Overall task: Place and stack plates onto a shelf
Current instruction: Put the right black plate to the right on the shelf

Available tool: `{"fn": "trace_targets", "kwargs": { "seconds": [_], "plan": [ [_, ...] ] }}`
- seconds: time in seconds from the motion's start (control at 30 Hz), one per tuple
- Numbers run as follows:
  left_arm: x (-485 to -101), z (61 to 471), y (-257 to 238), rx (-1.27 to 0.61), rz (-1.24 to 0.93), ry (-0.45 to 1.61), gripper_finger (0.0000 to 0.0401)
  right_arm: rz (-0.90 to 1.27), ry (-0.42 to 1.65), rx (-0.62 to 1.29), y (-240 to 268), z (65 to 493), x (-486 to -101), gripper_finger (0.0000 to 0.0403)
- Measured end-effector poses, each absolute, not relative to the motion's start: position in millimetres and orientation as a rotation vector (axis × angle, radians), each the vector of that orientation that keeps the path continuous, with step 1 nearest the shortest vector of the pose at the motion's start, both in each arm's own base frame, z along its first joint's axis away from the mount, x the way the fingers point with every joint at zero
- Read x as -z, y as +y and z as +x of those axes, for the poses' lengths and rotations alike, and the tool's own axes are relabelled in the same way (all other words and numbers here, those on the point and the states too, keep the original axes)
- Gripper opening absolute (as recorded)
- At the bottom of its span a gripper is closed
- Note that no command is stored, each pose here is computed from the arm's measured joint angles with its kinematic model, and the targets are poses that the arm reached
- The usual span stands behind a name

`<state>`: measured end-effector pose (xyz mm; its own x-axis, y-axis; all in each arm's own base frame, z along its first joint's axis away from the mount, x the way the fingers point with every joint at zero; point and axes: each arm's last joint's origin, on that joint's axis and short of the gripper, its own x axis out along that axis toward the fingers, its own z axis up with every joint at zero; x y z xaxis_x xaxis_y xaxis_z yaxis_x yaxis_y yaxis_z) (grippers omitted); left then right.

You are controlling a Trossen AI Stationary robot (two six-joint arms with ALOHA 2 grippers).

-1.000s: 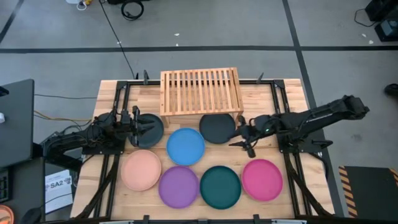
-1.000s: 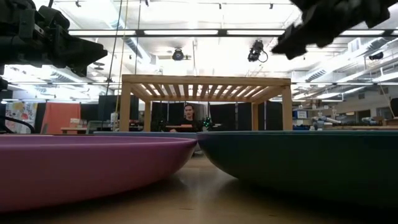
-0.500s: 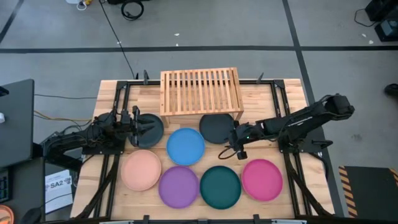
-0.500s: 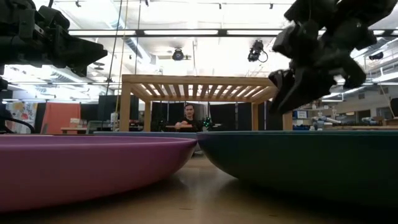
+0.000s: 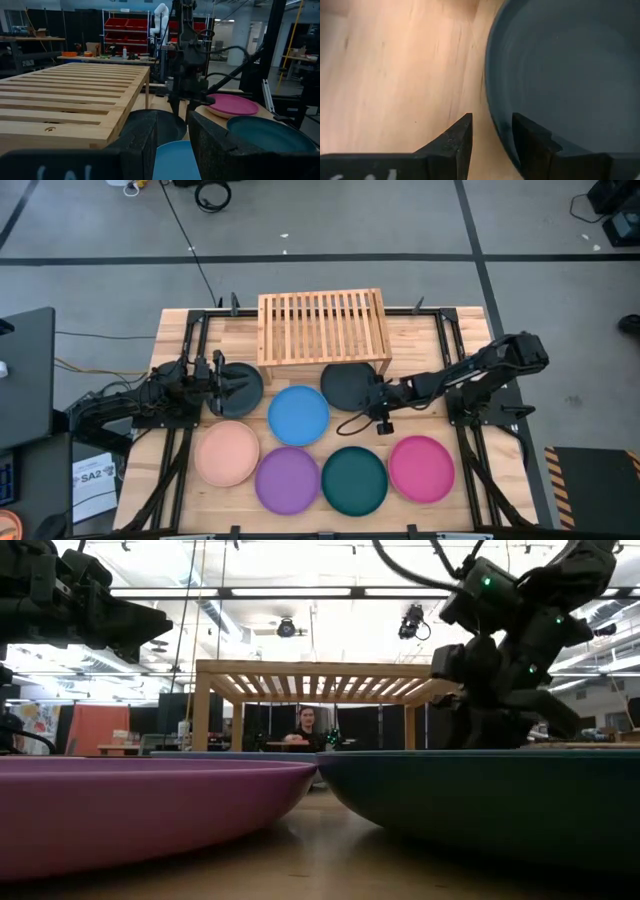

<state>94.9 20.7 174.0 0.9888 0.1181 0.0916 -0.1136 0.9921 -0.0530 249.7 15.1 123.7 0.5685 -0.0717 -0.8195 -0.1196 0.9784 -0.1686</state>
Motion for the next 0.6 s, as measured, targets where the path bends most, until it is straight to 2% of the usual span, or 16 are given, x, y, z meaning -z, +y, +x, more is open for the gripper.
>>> {"fn": "trace_targets", "kwargs": {
  "seconds": [0.23,0.5,0.6],
  "plan": [
    [-174.0,94.9,20.7,-0.117,-0.048,-0.095,0.0117,-0.214,0.986,-0.033,15.7,250.7,-118.7,0.0099],
    [-174.0,94.9,20.7,-0.117,-0.048,-0.095,0.0117,-0.211,0.939,-0.040,15.9,248.8,-131.0,0.0029],
    [-174.0,94.9,20.7,-0.116,-0.048,-0.095,0.0117,-0.207,0.932,-0.045,16.2,246.4,-136.0,0.0016]
  ]
}}
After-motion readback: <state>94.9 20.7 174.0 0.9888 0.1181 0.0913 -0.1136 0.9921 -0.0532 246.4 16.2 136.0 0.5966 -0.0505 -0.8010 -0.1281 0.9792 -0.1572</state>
